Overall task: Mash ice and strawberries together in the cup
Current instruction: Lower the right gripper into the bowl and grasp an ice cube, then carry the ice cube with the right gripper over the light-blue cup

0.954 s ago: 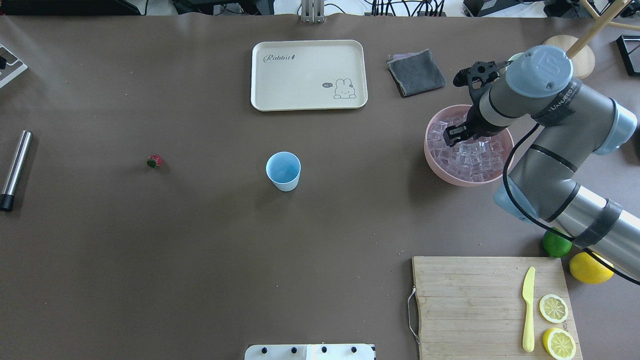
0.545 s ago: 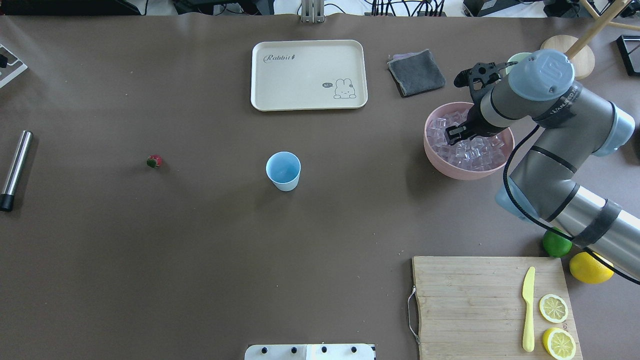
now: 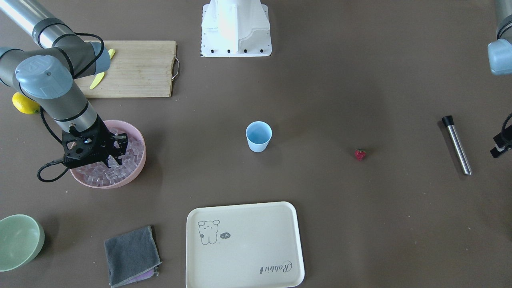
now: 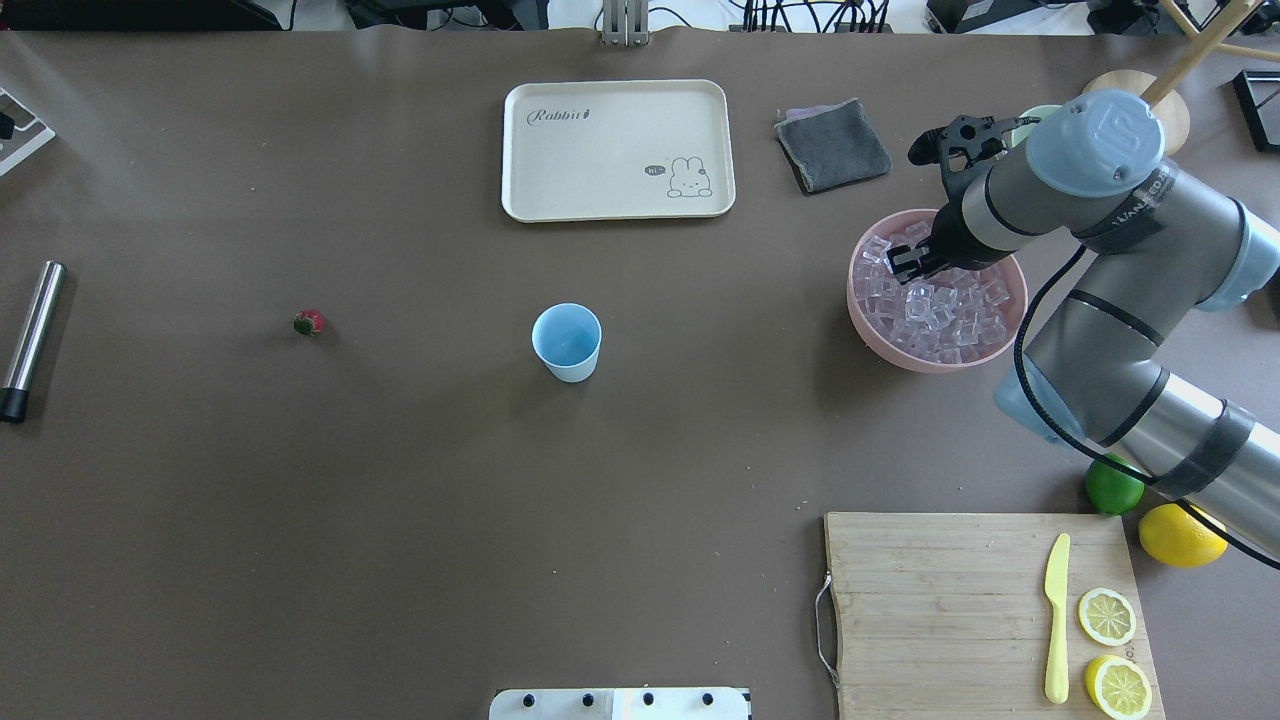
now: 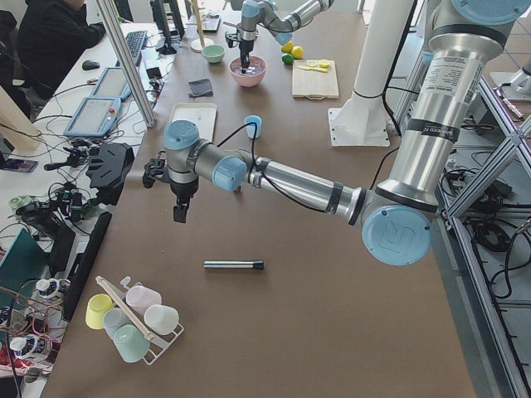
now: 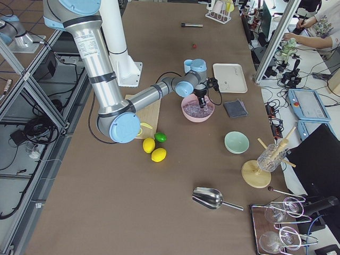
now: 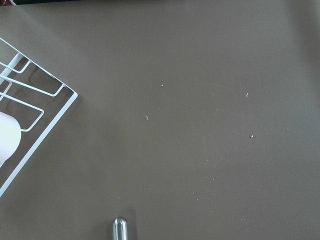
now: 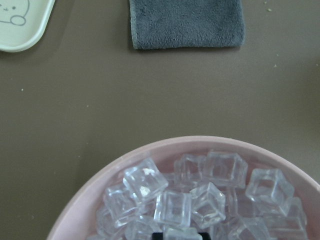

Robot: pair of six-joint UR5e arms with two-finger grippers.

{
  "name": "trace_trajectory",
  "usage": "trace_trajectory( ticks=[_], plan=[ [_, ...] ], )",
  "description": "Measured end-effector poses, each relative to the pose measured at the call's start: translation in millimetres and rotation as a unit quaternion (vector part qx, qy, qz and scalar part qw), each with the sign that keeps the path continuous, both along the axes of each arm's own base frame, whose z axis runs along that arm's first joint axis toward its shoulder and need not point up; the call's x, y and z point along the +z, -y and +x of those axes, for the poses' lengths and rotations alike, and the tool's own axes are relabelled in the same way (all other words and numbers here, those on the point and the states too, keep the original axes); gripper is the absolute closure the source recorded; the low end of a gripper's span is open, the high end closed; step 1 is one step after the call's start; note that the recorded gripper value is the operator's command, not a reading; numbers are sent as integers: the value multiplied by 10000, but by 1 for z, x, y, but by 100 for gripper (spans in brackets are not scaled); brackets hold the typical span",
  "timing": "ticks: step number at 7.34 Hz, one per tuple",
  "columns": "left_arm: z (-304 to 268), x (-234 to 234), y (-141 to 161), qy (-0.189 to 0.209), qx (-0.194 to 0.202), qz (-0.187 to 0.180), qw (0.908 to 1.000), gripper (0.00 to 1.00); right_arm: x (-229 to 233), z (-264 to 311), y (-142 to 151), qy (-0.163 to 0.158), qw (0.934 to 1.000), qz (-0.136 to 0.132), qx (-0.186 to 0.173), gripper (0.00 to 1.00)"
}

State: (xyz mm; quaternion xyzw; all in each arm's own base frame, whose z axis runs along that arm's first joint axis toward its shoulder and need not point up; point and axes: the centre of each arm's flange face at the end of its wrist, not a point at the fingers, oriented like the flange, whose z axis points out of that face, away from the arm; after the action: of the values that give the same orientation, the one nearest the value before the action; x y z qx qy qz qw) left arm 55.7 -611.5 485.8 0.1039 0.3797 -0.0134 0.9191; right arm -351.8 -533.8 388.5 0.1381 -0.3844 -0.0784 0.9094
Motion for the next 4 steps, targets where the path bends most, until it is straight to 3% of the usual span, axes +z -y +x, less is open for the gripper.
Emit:
trace_trajectory(
  ticks=[2,4],
  plan=[
    [0,0,0,-1,0,-1,10000,2,-35,13,-2,69,9998,-187,48,100],
    [0,0,0,-5,-3,-2,10000,2,-103,-5,-7,332,9976,-513,322,100]
  ],
)
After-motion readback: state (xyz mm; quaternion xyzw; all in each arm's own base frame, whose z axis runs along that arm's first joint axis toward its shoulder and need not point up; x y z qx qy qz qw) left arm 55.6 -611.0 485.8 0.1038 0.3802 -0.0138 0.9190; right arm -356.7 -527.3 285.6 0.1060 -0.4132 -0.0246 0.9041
